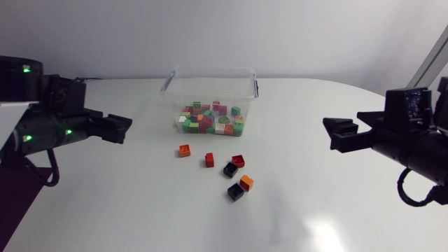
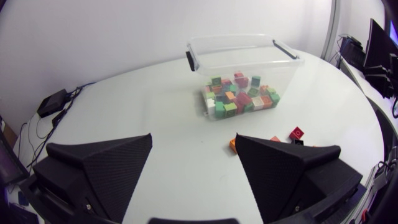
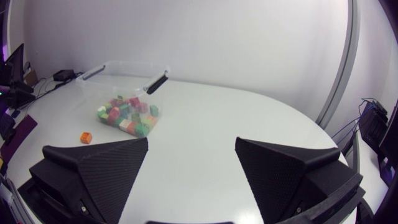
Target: Place the duplo bricks in the container
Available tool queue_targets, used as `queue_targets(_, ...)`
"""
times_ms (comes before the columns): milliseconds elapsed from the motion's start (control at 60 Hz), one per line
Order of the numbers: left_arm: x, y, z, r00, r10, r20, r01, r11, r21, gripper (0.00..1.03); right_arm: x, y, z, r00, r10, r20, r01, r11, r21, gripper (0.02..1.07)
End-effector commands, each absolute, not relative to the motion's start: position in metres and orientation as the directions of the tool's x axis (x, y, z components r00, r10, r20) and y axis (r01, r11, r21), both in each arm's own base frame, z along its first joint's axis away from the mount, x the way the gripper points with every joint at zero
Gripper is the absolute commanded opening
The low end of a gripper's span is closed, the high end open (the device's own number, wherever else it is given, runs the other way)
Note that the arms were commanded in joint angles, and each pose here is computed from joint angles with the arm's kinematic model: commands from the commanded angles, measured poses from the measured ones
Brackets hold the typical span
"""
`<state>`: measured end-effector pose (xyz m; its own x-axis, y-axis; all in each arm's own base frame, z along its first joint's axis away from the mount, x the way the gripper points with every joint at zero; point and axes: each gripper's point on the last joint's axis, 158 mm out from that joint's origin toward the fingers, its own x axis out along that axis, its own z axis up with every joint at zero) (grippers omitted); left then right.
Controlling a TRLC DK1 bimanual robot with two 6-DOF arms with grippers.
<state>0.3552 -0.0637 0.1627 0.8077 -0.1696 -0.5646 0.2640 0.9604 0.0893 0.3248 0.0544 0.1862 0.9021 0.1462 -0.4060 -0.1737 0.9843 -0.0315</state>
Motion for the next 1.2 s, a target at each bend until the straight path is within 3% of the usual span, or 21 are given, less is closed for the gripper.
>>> queue_targets(0,0.369,-0.077,0.149,0.761,-0.203,-0.616,0.352,0.927,0.131,0.91,0.33,0.06,0.18,0.87,0.155,-0.468,-0.197,0.98,-0.041,1.03)
queue_targets(100,0.377,-0.09,0.119,0.67,-0.22,-0.709,0.491,0.848,0.201,0.92,0.33,0.069,0.159,0.798,0.186,-0.573,-0.237,0.971,-0.015,1.03)
queue_targets(300,0.384,-0.108,0.088,0.579,-0.246,-0.777,0.642,0.725,0.248,0.95,0.324,0.091,0.137,0.702,0.288,-0.651,-0.326,0.943,0.065,1.03)
queue_targets(483,0.373,-0.143,0.042,0.376,-0.373,-0.848,0.839,0.526,0.14,0.95,0.313,0.106,0.123,0.624,0.312,-0.716,-0.471,0.881,-0.027,1.02)
queue_targets(550,0.376,-0.148,0.031,0.339,-0.392,-0.855,0.859,0.499,0.112,0.95,0.304,0.107,0.108,0.572,0.304,-0.762,-0.578,0.809,-0.111,1.02)
queue_targets(650,0.382,-0.156,0.017,0.289,-0.424,-0.858,0.891,0.448,0.078,0.94,0.298,0.113,0.095,0.539,0.311,-0.783,-0.637,0.758,-0.138,0.99)
queue_targets(1050,0.411,-0.168,-0.022,0.209,-0.475,-0.855,0.943,0.328,0.048,0.91,0.28,0.151,0.07,0.399,0.407,-0.822,-0.75,0.66,-0.037,0.97)
queue_targets(1183,0.418,-0.178,-0.024,0.192,-0.518,-0.833,0.956,0.289,0.04,0.78,0.271,0.163,0.063,0.365,0.42,-0.831,-0.784,0.62,-0.032,0.97)
